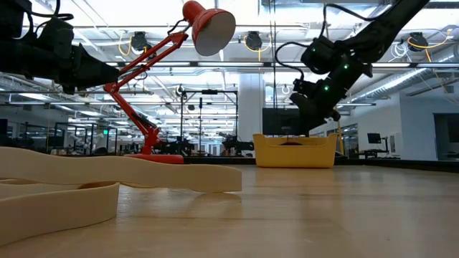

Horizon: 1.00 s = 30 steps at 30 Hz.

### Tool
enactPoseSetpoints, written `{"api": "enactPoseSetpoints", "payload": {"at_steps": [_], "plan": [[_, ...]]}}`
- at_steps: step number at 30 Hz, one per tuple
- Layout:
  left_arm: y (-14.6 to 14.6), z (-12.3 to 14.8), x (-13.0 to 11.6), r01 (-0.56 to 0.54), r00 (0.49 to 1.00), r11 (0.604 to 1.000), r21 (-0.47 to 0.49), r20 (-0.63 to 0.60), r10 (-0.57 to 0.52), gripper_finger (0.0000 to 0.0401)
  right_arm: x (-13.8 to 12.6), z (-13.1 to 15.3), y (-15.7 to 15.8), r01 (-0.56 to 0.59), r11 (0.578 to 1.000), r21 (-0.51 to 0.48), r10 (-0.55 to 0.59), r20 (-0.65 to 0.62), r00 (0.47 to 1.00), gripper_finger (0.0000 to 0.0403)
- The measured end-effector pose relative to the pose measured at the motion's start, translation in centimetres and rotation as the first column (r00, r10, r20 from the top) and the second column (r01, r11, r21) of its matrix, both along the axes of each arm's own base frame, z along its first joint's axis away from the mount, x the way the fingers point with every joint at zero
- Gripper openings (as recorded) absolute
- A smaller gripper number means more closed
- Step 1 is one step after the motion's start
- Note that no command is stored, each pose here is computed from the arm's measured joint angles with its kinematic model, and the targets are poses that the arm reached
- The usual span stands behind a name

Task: Pick and place rubber bands into bin
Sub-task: Put the red rubber band into the yellow container, then put the right black rubber band into the yellow container

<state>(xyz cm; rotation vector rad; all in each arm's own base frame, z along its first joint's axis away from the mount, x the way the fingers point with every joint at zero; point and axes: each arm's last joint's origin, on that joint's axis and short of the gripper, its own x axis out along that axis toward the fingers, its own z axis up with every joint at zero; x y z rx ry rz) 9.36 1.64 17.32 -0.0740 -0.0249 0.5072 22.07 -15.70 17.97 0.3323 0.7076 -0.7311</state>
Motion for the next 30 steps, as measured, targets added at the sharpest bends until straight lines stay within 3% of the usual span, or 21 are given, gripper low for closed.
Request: {"api": "enactPoseSetpoints", "payload": {"at_steps": [8, 14, 17, 22, 30], "plan": [[0.0, 0.0, 0.0, 0.0, 1.0, 1.0, 0.0, 0.001, 0.0, 0.0173, -0.4, 1.3, 0.3, 0.003, 1.0, -0.026, -0.002, 0.042, 0.999, 0.0099], [0.0, 0.3, 0.0, 0.006, 0.999, 1.0, 0.0, 0.04, -0.006, 0.0173, -1.0, 4.0, 1.1, 0.018, 0.998, -0.068, -0.007, 0.165, 0.986, 0.016], [0.0, 0.7, 0.0, 0.019, 0.997, 1.0, 0.003, 0.078, -0.019, 0.0173, -1.1, 6.2, 2.4, -0.039, 0.985, -0.168, 0.078, 0.237, 0.968, 0.0177], [-0.1, 0.8, 0.0, 0.035, 0.992, 0.998, -0.053, 0.126, -0.028, 0.0173, -1.3, 9.4, 5.4, -0.162, 0.92, -0.356, 0.272, 0.287, 0.918, 0.0187], [-0.3, 0.7, 0.4, 0.127, 0.983, 0.981, -0.147, 0.152, -0.105, 0.0173, -1.8, 11.1, 8.1, -0.229, 0.881, -0.414, 0.381, 0.334, 0.862, 0.0179]]}}
